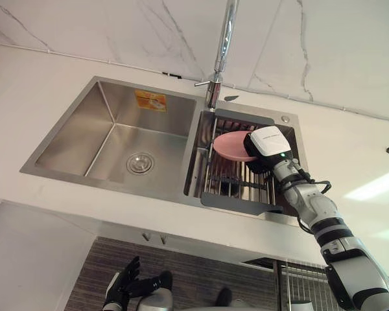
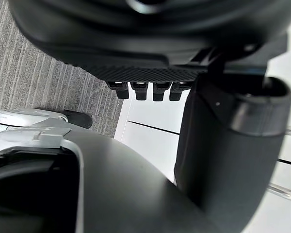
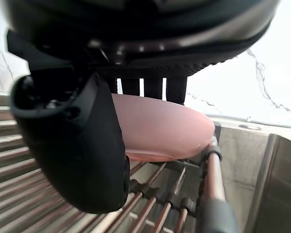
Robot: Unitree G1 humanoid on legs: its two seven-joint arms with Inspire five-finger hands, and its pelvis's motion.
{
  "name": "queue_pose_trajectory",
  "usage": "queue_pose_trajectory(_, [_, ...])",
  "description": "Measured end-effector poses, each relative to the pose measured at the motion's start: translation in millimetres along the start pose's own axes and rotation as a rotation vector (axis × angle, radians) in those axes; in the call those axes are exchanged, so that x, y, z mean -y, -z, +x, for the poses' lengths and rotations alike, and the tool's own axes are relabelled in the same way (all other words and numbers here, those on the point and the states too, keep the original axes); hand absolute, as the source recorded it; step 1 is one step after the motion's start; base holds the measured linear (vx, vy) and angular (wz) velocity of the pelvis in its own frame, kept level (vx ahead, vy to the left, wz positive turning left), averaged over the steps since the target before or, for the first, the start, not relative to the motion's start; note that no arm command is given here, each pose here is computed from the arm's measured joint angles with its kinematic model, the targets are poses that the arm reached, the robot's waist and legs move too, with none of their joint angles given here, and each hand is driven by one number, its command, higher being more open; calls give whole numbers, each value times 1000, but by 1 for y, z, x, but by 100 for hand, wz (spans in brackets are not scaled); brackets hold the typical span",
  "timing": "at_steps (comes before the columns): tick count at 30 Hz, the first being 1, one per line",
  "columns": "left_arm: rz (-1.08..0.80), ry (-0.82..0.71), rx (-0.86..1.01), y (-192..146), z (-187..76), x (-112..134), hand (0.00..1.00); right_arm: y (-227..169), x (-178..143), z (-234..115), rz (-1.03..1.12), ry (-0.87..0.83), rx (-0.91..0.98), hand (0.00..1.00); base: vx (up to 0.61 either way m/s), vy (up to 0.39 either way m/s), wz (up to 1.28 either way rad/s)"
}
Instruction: Walk over to the sink, pick up the cup, carry it to the dishwasher, place the cup inside the dishwasher, then close the dishwasher door
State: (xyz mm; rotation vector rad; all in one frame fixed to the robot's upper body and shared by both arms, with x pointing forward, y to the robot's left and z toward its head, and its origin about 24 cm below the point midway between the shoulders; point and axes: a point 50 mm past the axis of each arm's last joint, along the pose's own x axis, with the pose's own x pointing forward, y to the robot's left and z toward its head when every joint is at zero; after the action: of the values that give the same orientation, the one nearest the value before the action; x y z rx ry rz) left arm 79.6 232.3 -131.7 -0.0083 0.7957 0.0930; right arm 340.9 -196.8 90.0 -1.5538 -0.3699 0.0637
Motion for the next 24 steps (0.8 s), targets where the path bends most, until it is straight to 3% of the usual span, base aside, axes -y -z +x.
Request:
queue_pose_trajectory(14, [13, -14, -19, 7, -3, 1, 100, -28, 56, -25, 129, 285, 109, 0, 13, -7, -13])
queue_pose_trajectory(24, [-16, -31, -98, 28, -9, 6, 100, -33, 46, -77, 238, 288, 76, 0, -48, -21, -21])
